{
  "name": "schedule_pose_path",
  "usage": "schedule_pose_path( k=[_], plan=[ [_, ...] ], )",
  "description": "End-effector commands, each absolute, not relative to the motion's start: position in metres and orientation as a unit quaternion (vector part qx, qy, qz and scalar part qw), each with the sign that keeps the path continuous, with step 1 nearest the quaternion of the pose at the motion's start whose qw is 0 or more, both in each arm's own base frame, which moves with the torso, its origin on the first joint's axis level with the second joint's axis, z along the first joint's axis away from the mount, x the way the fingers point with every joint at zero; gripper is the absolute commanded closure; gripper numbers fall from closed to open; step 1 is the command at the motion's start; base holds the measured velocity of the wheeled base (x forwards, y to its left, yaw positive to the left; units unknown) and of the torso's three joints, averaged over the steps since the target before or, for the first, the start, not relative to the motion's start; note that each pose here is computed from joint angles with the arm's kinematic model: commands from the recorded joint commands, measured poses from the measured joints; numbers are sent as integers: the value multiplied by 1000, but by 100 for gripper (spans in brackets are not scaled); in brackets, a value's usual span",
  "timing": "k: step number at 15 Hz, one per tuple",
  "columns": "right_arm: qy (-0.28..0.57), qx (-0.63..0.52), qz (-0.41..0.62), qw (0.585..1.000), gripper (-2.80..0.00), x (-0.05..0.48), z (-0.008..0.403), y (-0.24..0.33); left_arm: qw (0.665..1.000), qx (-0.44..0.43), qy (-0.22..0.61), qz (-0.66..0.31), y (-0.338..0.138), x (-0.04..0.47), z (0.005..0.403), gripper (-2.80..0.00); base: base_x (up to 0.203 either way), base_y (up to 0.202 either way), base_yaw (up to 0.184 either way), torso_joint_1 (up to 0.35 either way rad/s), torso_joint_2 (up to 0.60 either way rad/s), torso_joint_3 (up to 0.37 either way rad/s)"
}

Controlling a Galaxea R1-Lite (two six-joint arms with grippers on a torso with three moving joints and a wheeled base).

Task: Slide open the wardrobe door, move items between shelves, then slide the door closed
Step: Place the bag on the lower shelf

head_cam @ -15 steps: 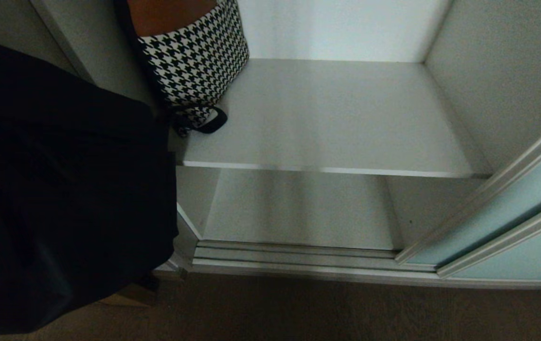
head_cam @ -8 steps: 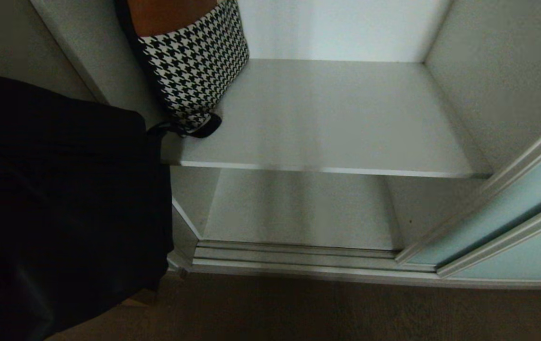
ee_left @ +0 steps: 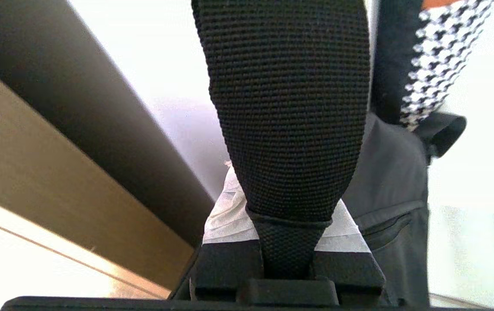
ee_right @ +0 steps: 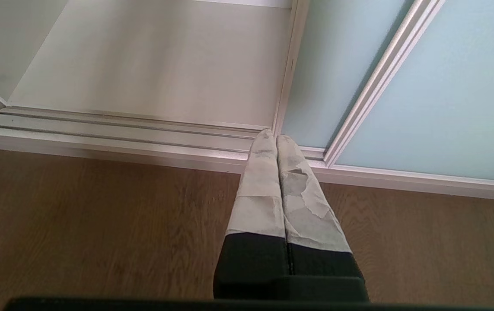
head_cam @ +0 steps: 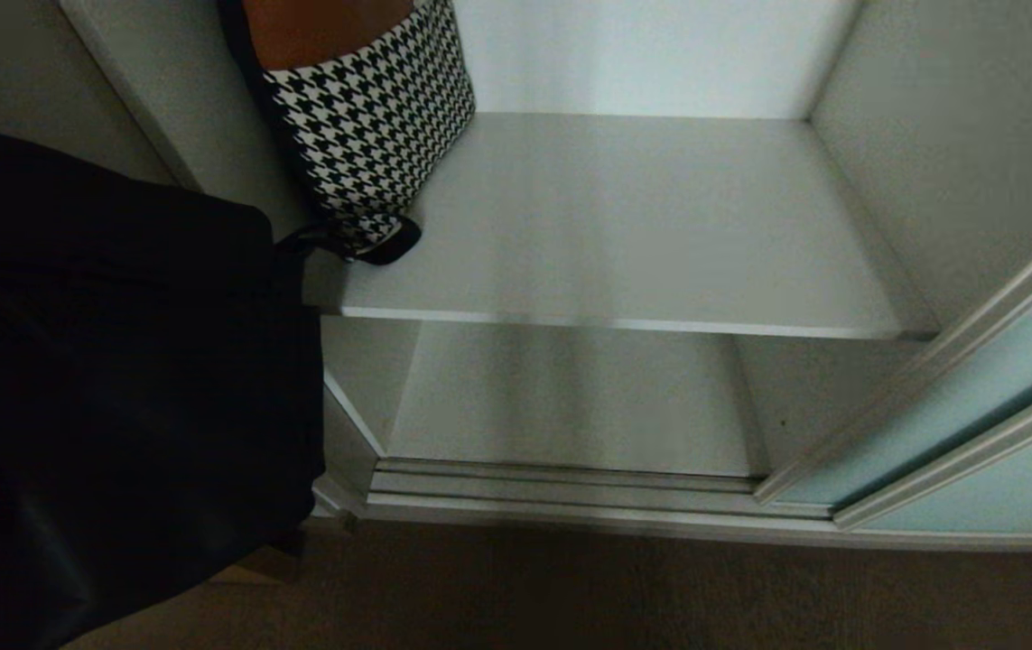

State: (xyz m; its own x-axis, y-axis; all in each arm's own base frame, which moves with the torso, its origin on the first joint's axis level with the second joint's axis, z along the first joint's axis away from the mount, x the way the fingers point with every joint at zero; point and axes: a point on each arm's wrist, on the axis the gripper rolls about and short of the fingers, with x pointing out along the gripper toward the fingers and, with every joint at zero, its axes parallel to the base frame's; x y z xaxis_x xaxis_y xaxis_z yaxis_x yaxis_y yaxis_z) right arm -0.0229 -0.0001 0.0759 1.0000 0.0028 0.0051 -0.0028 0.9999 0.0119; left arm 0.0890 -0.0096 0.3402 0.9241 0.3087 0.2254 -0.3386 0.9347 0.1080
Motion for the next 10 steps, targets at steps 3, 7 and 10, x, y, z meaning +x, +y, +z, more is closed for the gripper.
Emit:
schedule_pose_path(
  k=[3,7,10],
  plan=[
    [-3,6,2,1000,0,-23,76,0,977,78,-85,180,-7,88,319,0,0,0,0,0,0,0],
    [-3,6,2,1000,0,-23,76,0,976,77,-94,178,-5,84,319,0,0,0,0,0,0,0],
    [-3,6,2,1000,0,-23,76,0,976,84,-77,186,-3,84,308,0,0,0,0,0,0,0]
  ],
)
